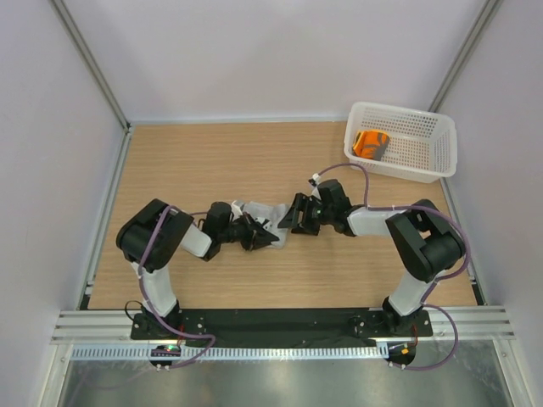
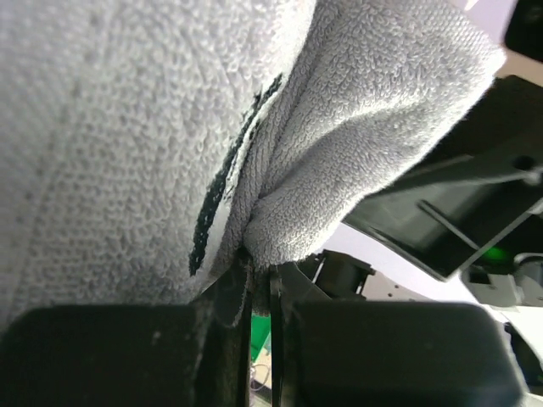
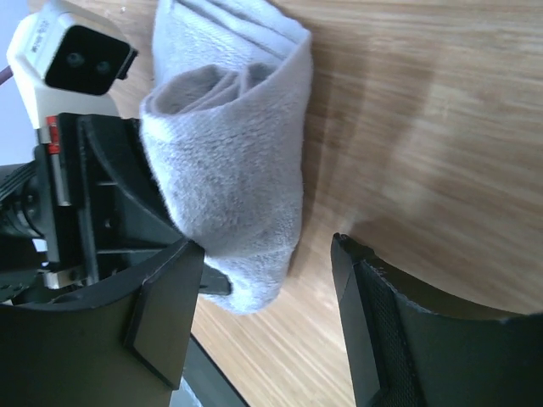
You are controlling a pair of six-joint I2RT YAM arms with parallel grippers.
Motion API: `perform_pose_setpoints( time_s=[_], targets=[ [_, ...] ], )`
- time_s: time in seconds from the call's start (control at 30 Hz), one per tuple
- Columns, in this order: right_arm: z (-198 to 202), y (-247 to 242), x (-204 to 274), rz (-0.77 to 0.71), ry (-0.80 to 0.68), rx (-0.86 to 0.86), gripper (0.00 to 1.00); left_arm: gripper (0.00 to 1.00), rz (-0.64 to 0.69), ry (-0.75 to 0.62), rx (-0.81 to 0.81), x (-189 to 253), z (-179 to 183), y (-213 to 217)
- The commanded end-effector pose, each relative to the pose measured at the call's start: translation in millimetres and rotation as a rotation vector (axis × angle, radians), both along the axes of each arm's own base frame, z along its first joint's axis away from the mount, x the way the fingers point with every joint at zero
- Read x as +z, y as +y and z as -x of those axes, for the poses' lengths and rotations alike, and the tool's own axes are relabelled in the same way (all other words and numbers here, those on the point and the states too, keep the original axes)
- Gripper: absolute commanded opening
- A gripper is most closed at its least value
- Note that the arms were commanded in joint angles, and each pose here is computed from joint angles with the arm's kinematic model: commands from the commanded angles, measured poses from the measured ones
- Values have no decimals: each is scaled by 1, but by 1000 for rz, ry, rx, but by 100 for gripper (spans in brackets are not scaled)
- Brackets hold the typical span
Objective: Roll the towels
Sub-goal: Roll the towel
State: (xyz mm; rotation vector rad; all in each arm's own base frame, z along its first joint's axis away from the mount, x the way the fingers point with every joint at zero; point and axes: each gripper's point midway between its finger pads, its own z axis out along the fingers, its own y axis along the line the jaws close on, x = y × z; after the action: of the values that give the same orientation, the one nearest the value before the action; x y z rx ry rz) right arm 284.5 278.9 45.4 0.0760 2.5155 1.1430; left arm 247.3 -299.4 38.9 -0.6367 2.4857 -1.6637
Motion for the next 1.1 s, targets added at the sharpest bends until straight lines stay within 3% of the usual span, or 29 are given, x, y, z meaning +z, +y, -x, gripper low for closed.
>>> perform_pose_setpoints(
  time_s=[0.0, 0.33, 0.5, 0.57, 0.67, 0.7, 0.77, 0.8, 0.83, 1.0, 1.07],
  targets=[
    [-15, 11, 6, -45, -57, -4, 68, 0, 63, -10, 1, 12, -7, 2],
    [-21, 26, -11, -69, -48, 7, 46, 0, 104, 65, -73, 4, -5, 1],
    [-21, 31, -8, -87, -41, 2, 17, 4, 107, 39, -95, 9, -4, 0],
    [-22, 29, -7, -67, -36, -10, 10, 6, 93, 4, -95, 16, -6, 1],
    [-25, 18, -1, 18, -25, -45, 5, 20, -51, -70, -131, 14, -7, 8],
    [-18, 12, -6, 61, 8, -42, 4, 22, -144, -7, -139, 5, -3, 16],
    [-16, 7, -1, 107, 5, -39, 2, 30, -281, -134, -163, 11, -11, 28],
    [-12, 1, -3, 155, 36, -45, 2, 32, -347, -89, -180, 7, -2, 38],
    [-10, -2, -4, 183, 43, -43, 1, 34, -384, -160, -200, 16, -10, 39],
    [-2, -3, 2, 280, 92, -18, 1, 37, -655, -273, -218, 30, -10, 56],
    [-2, -5, 4, 317, 100, -15, 1, 37, -804, -411, -206, 43, -13, 51]
  ],
)
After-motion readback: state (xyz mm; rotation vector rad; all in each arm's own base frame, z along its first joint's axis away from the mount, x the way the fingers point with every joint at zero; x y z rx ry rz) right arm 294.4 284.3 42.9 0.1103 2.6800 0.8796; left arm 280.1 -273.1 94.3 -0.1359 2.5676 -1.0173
